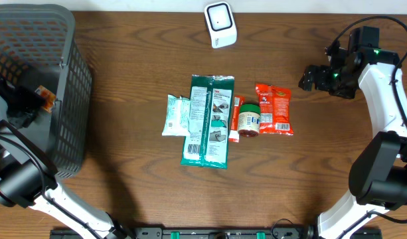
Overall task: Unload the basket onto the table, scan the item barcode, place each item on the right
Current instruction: 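Reach the left gripper into the basket and grasp the Kleenex tissue pack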
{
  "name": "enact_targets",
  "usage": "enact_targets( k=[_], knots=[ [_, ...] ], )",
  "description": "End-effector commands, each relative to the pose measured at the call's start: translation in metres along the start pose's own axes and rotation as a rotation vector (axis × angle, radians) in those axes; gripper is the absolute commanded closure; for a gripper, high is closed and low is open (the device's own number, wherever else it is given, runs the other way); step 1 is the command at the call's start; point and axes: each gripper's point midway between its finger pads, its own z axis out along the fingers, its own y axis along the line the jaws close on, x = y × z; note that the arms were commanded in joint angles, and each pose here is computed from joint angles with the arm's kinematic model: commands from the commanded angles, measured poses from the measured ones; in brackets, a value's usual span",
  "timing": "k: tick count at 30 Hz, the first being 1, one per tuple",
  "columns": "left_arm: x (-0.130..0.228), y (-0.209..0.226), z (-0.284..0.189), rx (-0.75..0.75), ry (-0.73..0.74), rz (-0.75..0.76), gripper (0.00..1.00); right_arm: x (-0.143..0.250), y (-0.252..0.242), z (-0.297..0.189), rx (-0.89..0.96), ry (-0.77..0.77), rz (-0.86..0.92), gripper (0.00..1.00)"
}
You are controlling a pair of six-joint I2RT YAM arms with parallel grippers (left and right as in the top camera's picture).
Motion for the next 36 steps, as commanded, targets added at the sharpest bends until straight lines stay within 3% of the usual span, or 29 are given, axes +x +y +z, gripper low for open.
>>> enact_targets(
  k=[1,7,13,18,24,34,36],
  knots=[
    [0.003,-0.002,0.001,0.023,0.000,-0.018,0.48,-0.002,0.000,-0.006,-0.004,-0.015,-0.004,0.01],
    [0.004,-0.007,0.002,0.055,0.005,-0.016,0.48,-0.002,0.000,-0.006,-0.004,-0.015,-0.004,0.01],
    [-0.015,-0.035,-0.028,0.243,-0.045,-0.093,0.47,-0.002,0.000,-0.006,-0.004,-0.015,-0.004,0.01],
    [-0.017,-0.036,-0.034,0.236,-0.062,-0.089,0.43,-0.002,0.000,-0.006,-0.004,-0.015,-0.004,0.01],
    [-0.011,-0.012,-0.018,0.099,-0.064,-0.102,0.43,-0.002,0.000,-0.006,-0.004,-0.015,-0.004,0.01],
    [0.003,-0.023,0.009,0.109,-0.038,-0.066,0.44,-0.002,0.000,-0.006,-0.004,-0.015,-0.004,0.01],
    [0.004,-0.025,0.010,0.108,-0.034,-0.061,0.49,-0.002,0.000,-0.006,-0.004,-0.015,-0.004,0.01]
  ],
)
